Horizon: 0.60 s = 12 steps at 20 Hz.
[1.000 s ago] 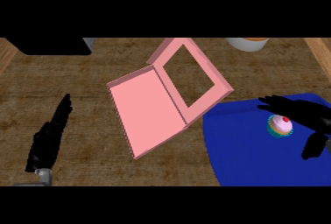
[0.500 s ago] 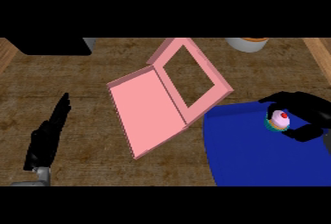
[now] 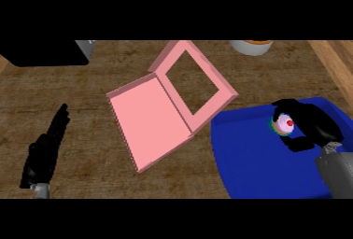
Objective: Pick the cupcake from the tray and place it in the cardboard box
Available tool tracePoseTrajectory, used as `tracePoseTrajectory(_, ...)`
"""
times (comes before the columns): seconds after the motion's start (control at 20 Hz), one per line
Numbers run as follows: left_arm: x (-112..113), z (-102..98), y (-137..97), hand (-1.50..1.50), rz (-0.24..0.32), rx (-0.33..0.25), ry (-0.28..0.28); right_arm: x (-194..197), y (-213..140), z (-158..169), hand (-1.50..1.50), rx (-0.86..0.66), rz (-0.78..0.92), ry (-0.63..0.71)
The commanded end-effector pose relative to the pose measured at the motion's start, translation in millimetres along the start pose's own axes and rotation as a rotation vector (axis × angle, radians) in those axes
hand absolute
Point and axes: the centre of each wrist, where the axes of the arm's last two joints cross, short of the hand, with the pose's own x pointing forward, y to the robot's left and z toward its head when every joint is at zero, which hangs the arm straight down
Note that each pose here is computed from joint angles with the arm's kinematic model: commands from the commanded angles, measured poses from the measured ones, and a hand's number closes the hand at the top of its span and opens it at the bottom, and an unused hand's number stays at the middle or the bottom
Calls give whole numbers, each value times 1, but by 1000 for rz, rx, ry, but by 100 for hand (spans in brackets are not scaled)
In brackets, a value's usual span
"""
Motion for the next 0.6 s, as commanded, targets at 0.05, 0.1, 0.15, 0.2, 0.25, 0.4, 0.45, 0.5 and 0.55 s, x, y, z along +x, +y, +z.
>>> tracePoseTrajectory(0.05,-4,9,-1,0,-4,-1,12,44,27,15,150,-93,-27,307)
tracePoseTrajectory(0.1,-6,6,5,0,-5,6,9,53,33,25,150,-106,-23,333)
tracePoseTrajectory(0.15,-3,3,4,0,10,4,-3,76,20,25,150,-149,-18,330)
tracePoseTrajectory(0.2,0,4,4,0,5,-5,1,91,6,28,150,-180,-3,349)
tracePoseTrajectory(0.25,-3,10,-4,0,1,-17,-9,98,6,39,150,-202,25,382)
tracePoseTrajectory(0.4,-8,6,2,0,-27,-12,-9,131,-15,72,150,-278,-32,395)
tracePoseTrajectory(0.45,3,-2,-8,0,5,-18,-9,128,-26,90,150,-281,-44,390)
tracePoseTrajectory(0.5,7,5,-11,0,13,-37,-11,157,-27,86,150,-307,-105,336)
tracePoseTrajectory(0.55,3,-6,1,0,0,-22,-22,162,-43,92,150,-350,-124,270)
